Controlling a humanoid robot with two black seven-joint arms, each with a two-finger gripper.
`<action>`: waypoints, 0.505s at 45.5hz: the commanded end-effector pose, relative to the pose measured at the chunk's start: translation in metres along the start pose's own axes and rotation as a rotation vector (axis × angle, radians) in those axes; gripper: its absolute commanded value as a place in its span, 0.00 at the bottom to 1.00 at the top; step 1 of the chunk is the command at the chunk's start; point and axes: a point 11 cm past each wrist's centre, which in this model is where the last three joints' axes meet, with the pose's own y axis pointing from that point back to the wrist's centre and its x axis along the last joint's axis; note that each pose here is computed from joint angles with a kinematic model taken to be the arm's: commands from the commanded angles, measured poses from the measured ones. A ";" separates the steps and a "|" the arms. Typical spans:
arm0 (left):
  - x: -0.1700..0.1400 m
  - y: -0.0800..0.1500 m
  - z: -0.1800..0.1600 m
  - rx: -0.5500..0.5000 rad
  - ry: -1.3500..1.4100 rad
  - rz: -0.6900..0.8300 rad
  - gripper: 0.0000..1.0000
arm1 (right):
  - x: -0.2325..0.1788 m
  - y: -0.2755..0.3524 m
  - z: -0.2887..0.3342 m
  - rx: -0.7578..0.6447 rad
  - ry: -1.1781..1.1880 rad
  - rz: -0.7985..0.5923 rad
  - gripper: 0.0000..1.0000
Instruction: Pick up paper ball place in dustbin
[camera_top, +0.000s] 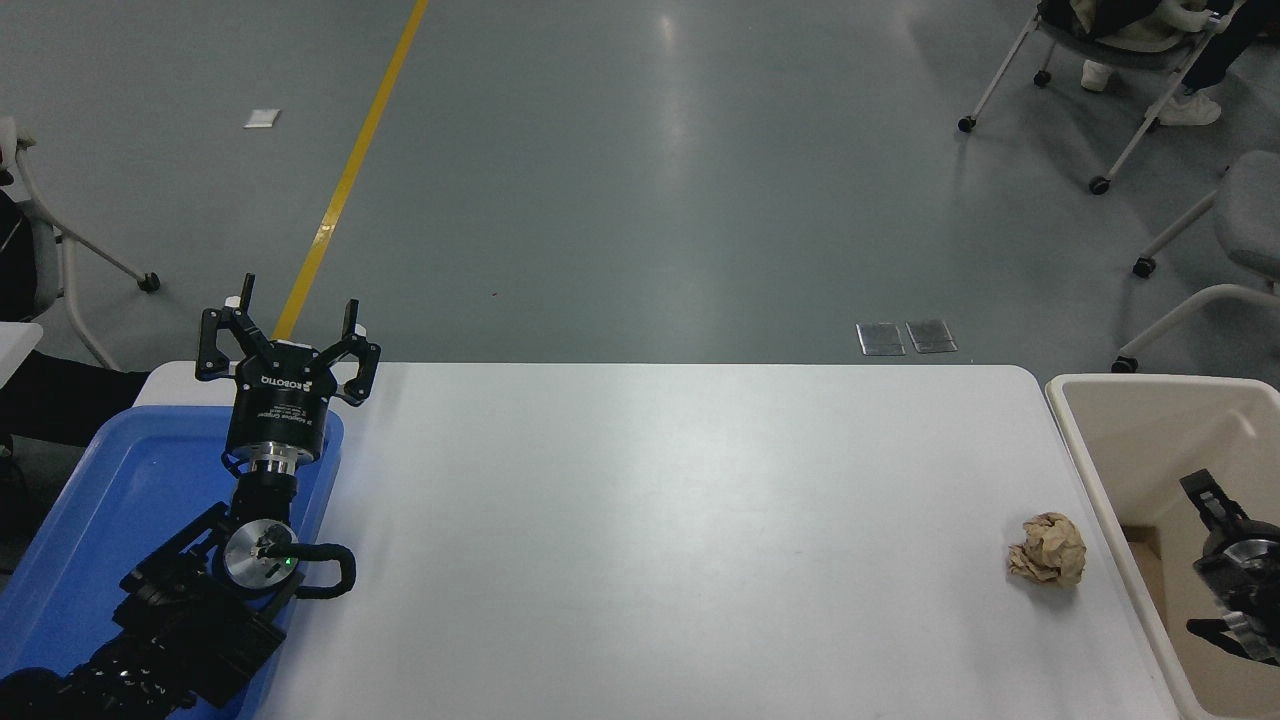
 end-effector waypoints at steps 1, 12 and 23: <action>0.000 0.000 0.000 0.000 0.000 0.000 0.99 | 0.002 0.000 0.001 -0.001 0.010 0.003 1.00; 0.001 0.001 0.000 -0.001 0.001 0.002 0.99 | 0.031 -0.002 -0.005 0.013 0.022 0.050 1.00; 0.000 0.000 -0.001 0.002 0.002 -0.001 0.99 | 0.065 -0.003 -0.006 0.014 0.076 0.017 1.00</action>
